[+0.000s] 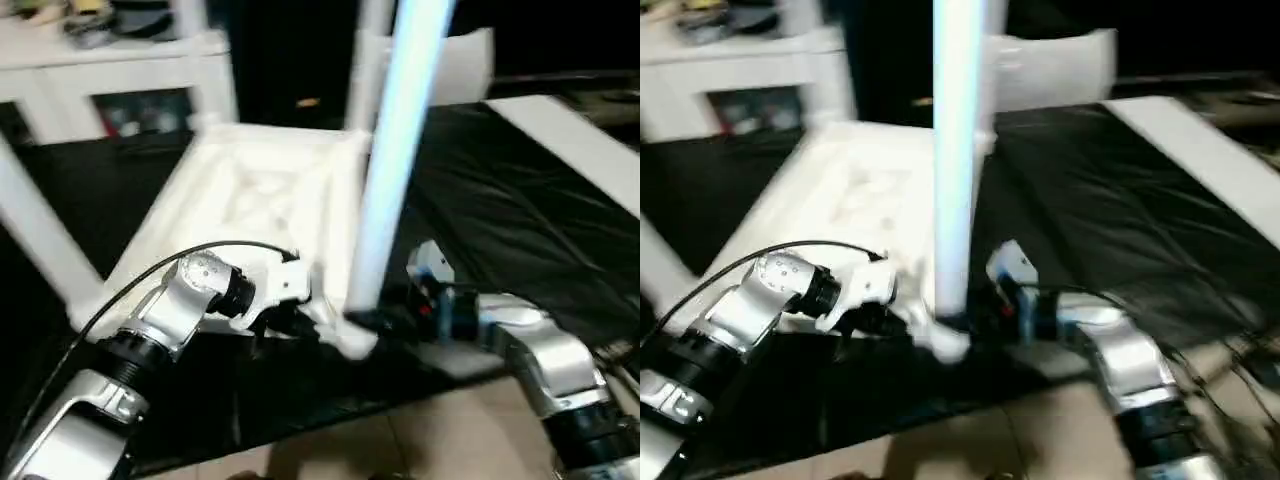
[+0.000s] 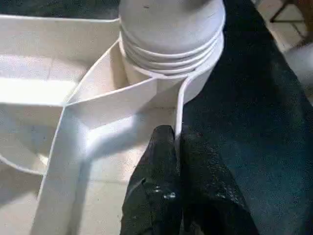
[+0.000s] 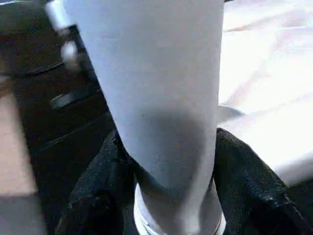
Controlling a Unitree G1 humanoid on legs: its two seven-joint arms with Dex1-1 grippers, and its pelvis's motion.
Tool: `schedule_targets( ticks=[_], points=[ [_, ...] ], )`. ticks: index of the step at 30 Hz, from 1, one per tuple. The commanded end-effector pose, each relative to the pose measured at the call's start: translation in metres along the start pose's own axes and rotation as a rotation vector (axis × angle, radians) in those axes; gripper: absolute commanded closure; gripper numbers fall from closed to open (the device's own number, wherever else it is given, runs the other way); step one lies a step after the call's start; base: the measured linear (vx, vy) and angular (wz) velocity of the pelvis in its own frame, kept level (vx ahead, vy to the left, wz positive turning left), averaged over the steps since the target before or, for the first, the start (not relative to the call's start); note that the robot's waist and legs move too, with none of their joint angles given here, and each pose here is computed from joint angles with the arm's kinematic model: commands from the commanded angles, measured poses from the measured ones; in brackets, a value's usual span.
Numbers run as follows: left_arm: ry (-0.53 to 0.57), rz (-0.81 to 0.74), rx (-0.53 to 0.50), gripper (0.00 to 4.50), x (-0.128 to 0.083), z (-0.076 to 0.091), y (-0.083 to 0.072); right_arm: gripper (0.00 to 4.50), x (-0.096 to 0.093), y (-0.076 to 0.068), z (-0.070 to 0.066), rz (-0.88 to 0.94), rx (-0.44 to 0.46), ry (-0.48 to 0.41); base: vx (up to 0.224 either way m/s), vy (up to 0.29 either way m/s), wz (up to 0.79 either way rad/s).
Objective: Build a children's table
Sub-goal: Rotate leg to tighten
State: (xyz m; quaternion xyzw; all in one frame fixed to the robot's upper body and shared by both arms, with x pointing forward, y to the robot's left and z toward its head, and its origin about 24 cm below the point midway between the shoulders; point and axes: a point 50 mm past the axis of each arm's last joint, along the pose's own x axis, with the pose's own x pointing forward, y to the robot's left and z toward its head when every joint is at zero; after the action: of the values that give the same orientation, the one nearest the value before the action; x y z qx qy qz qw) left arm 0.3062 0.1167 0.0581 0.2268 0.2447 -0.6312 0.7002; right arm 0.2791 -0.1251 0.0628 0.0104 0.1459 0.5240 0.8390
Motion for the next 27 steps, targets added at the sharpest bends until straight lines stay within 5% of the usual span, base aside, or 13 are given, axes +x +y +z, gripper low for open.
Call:
schedule_targets(
  ticks=[1,6,14,15,20,27],
  points=[
    [-0.097,-0.009,0.015,4.5,0.015,0.024,-0.006,2.51,0.01,-0.002,-0.003,-0.085,0.033,0.007,0.0,0.0,0.0],
    [-0.189,0.182,-0.169,4.5,0.033,0.049,0.0,2.52,0.037,-0.014,0.001,-0.36,0.106,-0.031,-0.014,0.004,-0.02],
    [-0.267,0.342,-0.278,4.5,0.052,0.081,0.002,2.52,0.054,-0.029,0.008,-0.632,0.168,-0.07,0.056,-0.021,-0.14],
    [-0.269,0.345,-0.277,4.5,0.052,0.083,0.002,1.97,0.054,-0.029,0.009,-0.636,0.158,-0.082,0.0,0.0,0.0],
    [-0.253,0.357,-0.272,4.5,0.051,0.082,0.002,1.49,0.052,-0.03,0.013,-0.623,0.132,-0.121,0.011,-0.022,0.04],
    [-0.189,0.346,-0.204,4.5,0.034,0.058,0.005,0.95,0.024,-0.027,0.02,-0.501,-0.033,-0.178,0.009,-0.016,0.02]
  ],
)
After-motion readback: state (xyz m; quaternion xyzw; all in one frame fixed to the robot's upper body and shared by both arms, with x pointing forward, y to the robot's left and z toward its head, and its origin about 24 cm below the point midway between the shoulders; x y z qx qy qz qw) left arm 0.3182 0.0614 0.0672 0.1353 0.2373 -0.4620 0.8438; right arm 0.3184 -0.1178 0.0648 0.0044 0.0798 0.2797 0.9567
